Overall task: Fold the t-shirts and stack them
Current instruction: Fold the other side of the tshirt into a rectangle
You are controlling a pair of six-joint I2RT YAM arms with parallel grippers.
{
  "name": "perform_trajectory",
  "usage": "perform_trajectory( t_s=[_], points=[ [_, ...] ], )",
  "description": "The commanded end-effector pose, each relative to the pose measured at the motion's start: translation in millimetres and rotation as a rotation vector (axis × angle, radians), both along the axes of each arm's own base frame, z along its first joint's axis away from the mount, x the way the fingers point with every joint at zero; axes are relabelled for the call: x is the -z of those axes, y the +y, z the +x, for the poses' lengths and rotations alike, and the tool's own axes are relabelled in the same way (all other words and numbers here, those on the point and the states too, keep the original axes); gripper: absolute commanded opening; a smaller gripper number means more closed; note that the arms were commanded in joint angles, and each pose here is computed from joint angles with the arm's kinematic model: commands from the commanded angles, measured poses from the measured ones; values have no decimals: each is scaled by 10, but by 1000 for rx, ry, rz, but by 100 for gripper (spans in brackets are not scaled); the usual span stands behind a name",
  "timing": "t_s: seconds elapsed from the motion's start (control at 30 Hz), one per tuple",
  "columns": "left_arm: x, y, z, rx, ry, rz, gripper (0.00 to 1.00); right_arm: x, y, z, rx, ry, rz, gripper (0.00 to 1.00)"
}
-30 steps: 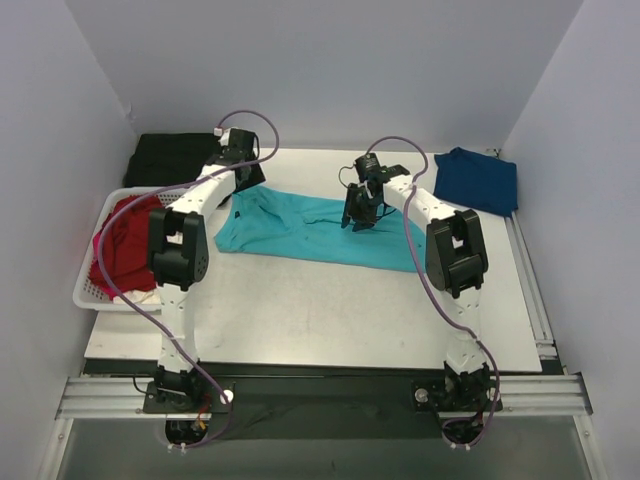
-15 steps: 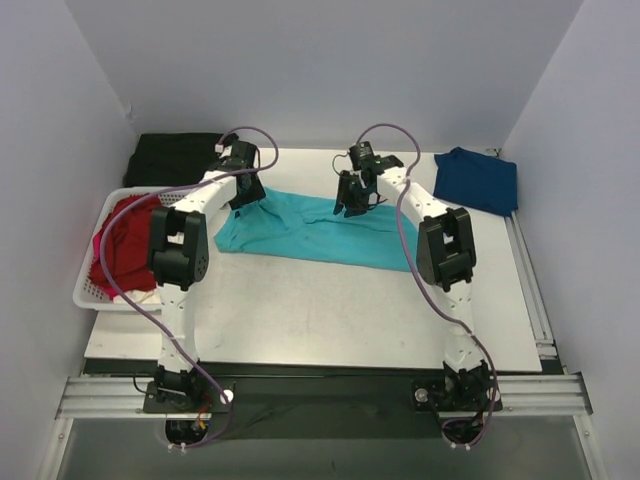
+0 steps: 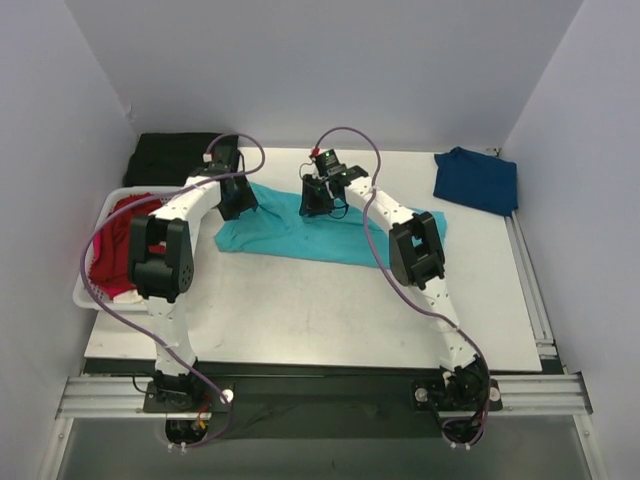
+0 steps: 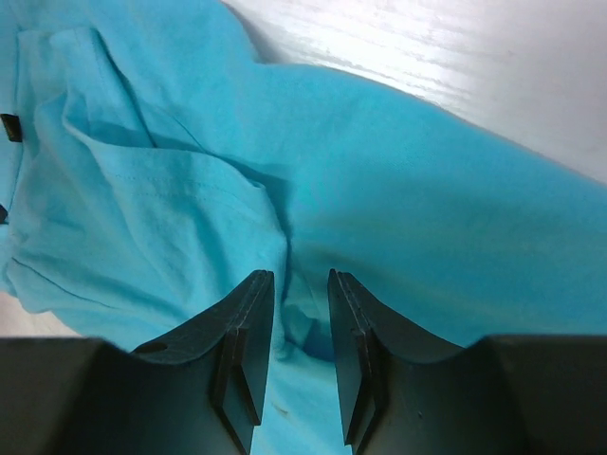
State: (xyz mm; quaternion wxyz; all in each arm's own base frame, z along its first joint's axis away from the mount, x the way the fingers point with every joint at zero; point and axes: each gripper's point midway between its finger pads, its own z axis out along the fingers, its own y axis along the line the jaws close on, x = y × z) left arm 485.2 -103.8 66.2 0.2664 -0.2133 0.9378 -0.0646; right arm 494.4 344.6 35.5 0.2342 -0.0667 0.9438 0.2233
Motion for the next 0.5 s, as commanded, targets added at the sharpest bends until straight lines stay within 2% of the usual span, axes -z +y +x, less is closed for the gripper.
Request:
perform_trajectory(
  t_s=[0.0,0.2,0.47],
  points=[
    [-256,-38,-129,21,-8,-54,62,-161,157,202,-25,-119,59,31],
    [-292,-9,-224,33,-3,-61,62,-133,300,298,-34,-175,85,33],
    [-291,64,-283,25,-1,-75,62,-20,385,319,-35,-156,108,38]
  ],
)
